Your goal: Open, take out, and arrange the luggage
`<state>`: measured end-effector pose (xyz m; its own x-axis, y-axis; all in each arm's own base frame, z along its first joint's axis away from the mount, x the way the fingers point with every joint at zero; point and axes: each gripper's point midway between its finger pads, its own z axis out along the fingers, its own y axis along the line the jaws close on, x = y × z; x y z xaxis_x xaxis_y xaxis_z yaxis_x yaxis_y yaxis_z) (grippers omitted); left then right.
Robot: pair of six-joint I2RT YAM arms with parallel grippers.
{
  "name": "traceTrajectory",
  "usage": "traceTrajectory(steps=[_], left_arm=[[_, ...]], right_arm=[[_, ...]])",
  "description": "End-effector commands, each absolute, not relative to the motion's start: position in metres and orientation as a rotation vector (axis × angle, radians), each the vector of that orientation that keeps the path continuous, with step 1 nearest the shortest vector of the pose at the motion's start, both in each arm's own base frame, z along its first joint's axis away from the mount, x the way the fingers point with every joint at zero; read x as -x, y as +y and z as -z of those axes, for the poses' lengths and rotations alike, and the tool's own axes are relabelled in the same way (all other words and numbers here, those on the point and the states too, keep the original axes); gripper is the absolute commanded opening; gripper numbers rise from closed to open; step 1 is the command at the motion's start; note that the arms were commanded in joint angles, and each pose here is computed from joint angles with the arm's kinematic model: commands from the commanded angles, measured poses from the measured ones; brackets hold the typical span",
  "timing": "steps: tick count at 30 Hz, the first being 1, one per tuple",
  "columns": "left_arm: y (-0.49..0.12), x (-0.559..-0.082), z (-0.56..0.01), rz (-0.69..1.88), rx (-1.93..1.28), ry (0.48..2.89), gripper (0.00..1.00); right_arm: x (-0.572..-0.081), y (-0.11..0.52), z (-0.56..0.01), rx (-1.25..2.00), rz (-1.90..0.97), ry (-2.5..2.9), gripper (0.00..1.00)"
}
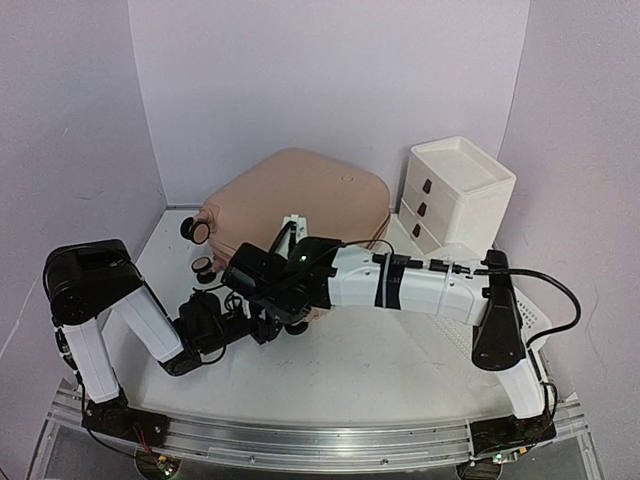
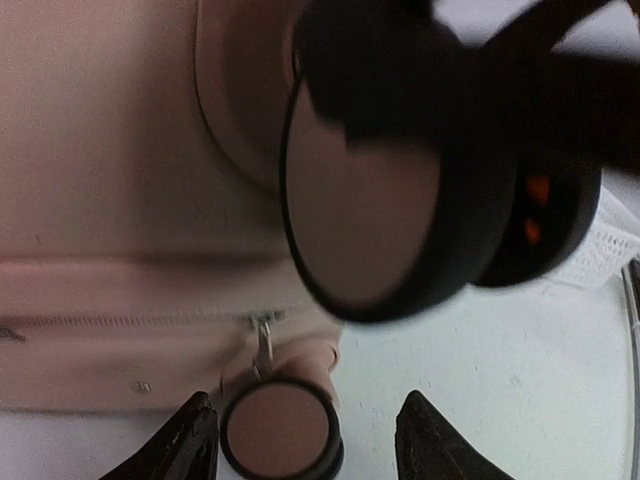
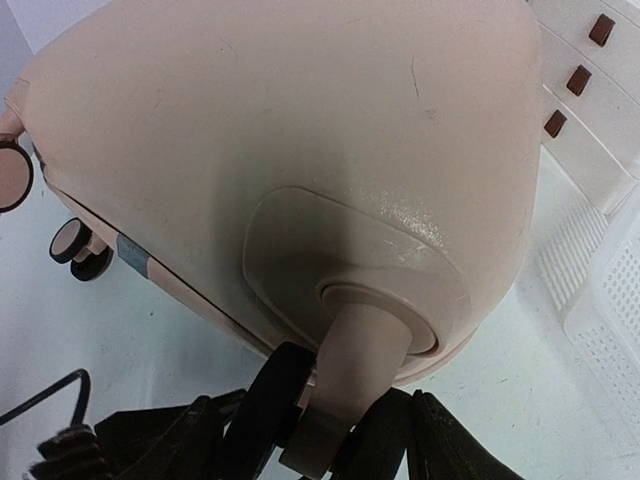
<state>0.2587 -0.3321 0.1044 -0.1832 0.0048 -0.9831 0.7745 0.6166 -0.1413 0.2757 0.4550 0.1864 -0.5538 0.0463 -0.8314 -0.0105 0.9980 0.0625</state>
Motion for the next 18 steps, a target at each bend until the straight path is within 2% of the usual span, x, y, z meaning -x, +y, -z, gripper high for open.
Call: traceTrajectory(steps=[1,9,18], left_arm=[[-0.341,-0.276,-0.146,0.783,-0.579,1.472,0.59],[-0.346,-0.282,-0.13,0.749,-0.596,1.496,0.39],[-0.351,-0.294,-0.126,0.705,-0.583,1.493,0.32]], right_arm=[[-0.268,0.452,-0.207,0.001,-0.142,2.185,0.5],[-0.265,0.458,-0.211,-0.011,-0.206,2.202,0.5],[-0.264,0.46,-0.212,-0.023,-0.237,2.209,0.49]])
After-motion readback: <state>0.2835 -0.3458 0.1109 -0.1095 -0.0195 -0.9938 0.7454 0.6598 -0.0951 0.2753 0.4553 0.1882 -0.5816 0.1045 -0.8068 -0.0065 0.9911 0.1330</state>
